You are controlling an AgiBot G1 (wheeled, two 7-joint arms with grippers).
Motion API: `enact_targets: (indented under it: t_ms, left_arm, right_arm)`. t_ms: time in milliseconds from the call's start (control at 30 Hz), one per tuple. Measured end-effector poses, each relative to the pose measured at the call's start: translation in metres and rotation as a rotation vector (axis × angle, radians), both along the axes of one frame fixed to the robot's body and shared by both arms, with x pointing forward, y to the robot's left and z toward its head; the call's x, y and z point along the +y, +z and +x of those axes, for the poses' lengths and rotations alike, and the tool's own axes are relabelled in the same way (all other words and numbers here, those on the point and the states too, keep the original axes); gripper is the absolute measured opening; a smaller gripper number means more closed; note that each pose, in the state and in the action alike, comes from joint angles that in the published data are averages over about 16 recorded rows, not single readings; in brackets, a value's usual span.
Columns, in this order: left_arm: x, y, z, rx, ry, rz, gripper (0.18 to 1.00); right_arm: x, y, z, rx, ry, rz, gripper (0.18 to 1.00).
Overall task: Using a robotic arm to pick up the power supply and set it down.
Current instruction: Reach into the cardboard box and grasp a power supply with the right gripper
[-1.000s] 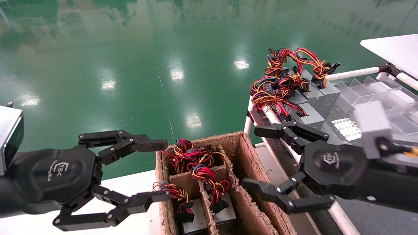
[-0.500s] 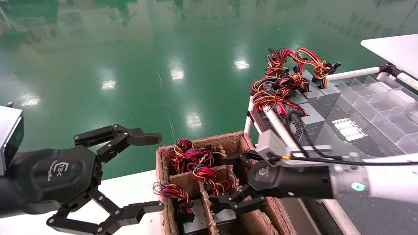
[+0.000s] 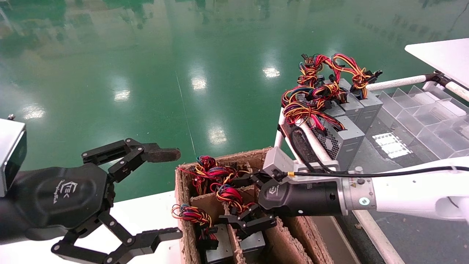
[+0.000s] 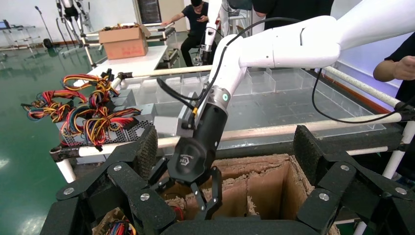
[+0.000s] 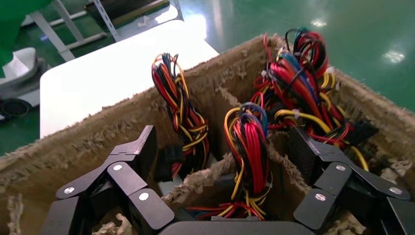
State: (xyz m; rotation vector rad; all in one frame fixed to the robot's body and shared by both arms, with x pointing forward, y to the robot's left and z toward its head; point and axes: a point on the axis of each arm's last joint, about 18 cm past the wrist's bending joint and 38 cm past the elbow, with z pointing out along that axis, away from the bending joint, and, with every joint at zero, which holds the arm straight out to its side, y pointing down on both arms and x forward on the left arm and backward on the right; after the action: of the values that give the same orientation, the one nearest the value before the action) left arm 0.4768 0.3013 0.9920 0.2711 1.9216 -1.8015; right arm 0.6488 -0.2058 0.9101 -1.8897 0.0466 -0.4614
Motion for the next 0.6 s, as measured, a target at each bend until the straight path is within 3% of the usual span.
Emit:
enact_targets:
  t_ms: [300,600]
  left_arm:
    - [0.0000,0.0000,0.0000,0.000,0.000,0.000,1.001]
    - [0.0000,0.0000,0.0000,0.000,0.000,0.000,1.001]
  right_arm:
    - [0.0035,-0.0055,0.0069,-0.012,0.001,-0.013,0.881]
    - [0.0009,-0.0106,0.0109,-0.020,-0.008,-0.009,0.706]
